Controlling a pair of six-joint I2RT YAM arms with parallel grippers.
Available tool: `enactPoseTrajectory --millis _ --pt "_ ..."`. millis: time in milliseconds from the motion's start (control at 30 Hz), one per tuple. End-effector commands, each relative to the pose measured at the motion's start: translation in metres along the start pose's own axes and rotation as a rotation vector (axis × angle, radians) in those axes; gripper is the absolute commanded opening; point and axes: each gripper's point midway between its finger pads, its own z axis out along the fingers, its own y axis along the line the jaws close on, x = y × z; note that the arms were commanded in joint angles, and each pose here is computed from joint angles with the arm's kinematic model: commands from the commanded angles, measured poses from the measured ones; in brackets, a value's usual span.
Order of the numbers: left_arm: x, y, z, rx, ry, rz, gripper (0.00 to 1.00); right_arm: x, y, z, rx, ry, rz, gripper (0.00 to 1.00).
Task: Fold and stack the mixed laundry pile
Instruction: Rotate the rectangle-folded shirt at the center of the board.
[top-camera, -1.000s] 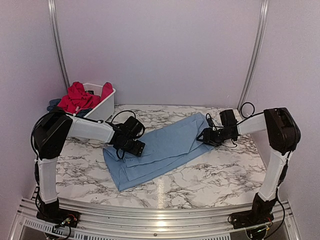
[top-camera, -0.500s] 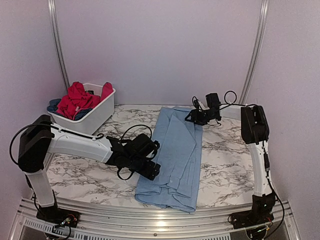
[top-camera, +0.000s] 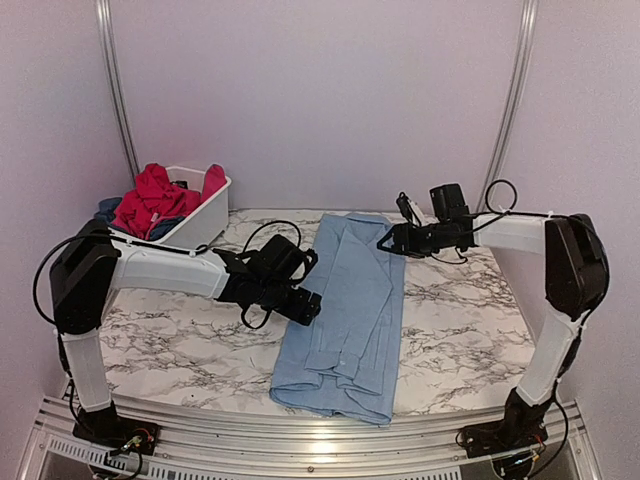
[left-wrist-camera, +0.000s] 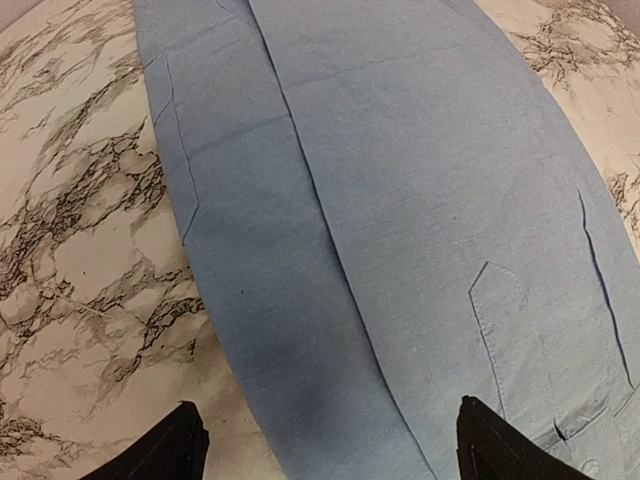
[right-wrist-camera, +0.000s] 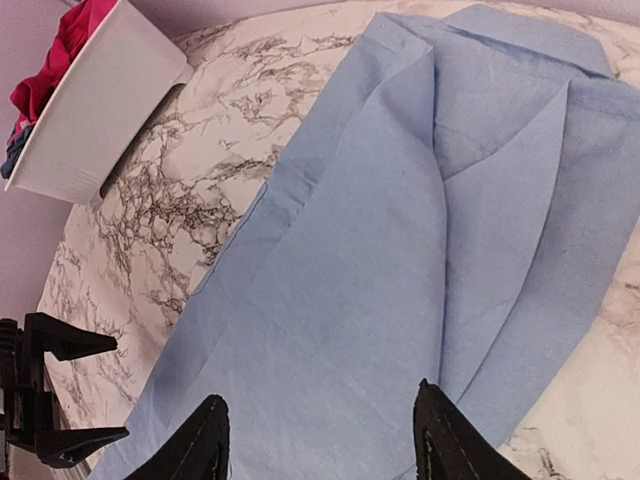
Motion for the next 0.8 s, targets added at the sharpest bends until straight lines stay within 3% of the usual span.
enactPoseTrajectory --millis 0,200,533,633,767 --pt "0.005 -0.011 0.014 0.043 0.016 0.036 0.87 0.058 0.002 0.016 0.005 0.063 0.046 0.56" --pt "0.038 -0.013 0.023 0.061 0.073 0.040 0.85 0.100 -0.023 0.041 0.022 0.140 0.092 0.50" --pt "0.067 -0.043 0.033 0.169 0.129 0.039 0.84 0.070 -0.044 0.088 0.008 0.175 0.067 0.48" --pt "0.053 -0.029 0.022 0.118 0.081 0.049 0.90 0.053 -0.029 0.070 0.003 0.148 0.026 0.51" --pt "0.024 -0.018 -0.020 0.122 -0.068 0.070 0.99 0.038 0.009 0.007 -0.004 0.059 -0.041 0.58"
